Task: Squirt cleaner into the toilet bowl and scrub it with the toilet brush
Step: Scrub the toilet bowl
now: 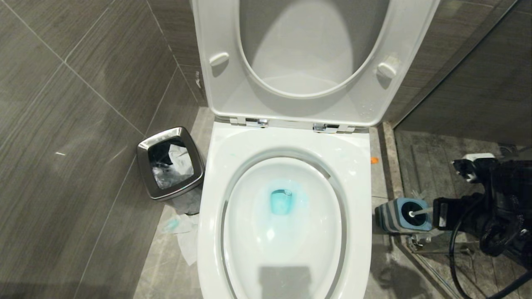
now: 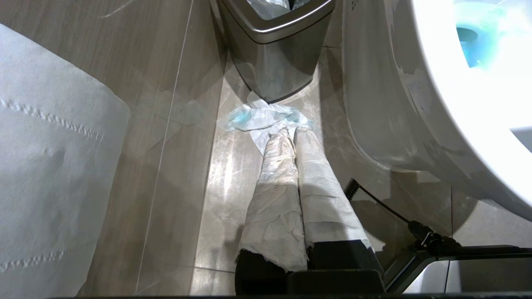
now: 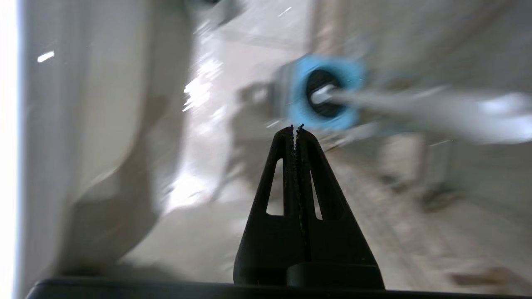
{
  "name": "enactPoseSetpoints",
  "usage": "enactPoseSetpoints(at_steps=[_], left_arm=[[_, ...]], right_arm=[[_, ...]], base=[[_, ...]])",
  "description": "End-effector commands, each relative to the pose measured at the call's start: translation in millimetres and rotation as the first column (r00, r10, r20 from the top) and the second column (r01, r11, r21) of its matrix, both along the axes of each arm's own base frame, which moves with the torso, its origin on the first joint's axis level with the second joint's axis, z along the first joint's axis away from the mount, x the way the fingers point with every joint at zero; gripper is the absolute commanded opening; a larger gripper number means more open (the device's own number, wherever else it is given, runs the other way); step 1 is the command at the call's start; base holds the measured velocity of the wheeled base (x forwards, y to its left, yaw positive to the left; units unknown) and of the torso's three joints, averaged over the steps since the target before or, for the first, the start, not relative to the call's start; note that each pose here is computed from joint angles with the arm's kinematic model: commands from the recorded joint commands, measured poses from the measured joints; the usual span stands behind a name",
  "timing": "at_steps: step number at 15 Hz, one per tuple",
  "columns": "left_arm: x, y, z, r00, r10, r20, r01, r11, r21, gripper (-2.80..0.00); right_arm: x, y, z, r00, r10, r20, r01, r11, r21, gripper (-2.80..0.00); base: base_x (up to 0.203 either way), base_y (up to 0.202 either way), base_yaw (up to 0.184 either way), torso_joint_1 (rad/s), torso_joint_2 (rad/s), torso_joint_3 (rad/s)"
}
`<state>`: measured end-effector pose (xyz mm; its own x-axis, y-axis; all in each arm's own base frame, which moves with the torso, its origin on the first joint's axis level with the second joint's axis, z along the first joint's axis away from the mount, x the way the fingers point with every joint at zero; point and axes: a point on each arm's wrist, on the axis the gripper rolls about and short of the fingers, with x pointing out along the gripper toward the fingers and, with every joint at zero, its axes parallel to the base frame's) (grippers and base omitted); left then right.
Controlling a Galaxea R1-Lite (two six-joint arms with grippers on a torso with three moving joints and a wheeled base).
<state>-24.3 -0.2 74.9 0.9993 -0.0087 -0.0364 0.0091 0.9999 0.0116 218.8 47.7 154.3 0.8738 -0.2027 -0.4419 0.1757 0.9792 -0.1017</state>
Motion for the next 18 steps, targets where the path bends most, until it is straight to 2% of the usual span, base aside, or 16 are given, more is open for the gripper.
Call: enactPoseSetpoints(at_steps=[1, 7, 10, 12, 15, 18], left_arm=[[0, 0, 0, 1.0, 0.0, 0.0, 0.0, 1.0, 0.0, -2.8], [0, 0, 0, 1.0, -0.001, 0.0, 0.001, 1.0, 0.0, -2.8], [0, 0, 0, 1.0, 0.001, 0.0, -0.001, 1.0, 0.0, -2.8], [0, 0, 0, 1.0, 0.0, 0.0, 0.0, 1.0, 0.0, -2.8], [0, 0, 0, 1.0, 0.001, 0.0, -0.001, 1.0, 0.0, -2.8], [0, 0, 0, 1.0, -0.001, 0.0, 0.001, 1.0, 0.0, -2.8]], right_arm=[[-5, 2, -22, 0.997, 0.048, -0.063, -0.046, 0.998, 0.041, -2.8], [-73, -16, -60, 0.983, 0.146, -0.114, -0.14, 0.988, 0.063, -2.8], [-99, -27, -74, 0.977, 0.144, -0.158, -0.132, 0.988, 0.085, -2.8], [-105, -29, -71, 0.979, 0.156, -0.131, -0.145, 0.985, 0.093, -2.8], [-109, -38, -70, 0.979, 0.131, -0.156, -0.136, 0.99, -0.021, -2.8], [-111, -43, -73, 0.978, 0.085, -0.19, -0.093, 0.995, -0.035, -2.8]], base=[[0.0, 0.0, 0.0, 0.0, 0.0, 0.0], [0.0, 0.0, 0.0, 0.0, 0.0, 0.0], [0.0, 0.0, 0.0, 0.0, 0.0, 0.0], [0.0, 0.0, 0.0, 0.0, 0.0, 0.0], [0.0, 0.0, 0.0, 0.0, 0.0, 0.0], [0.0, 0.0, 0.0, 0.0, 0.0, 0.0]])
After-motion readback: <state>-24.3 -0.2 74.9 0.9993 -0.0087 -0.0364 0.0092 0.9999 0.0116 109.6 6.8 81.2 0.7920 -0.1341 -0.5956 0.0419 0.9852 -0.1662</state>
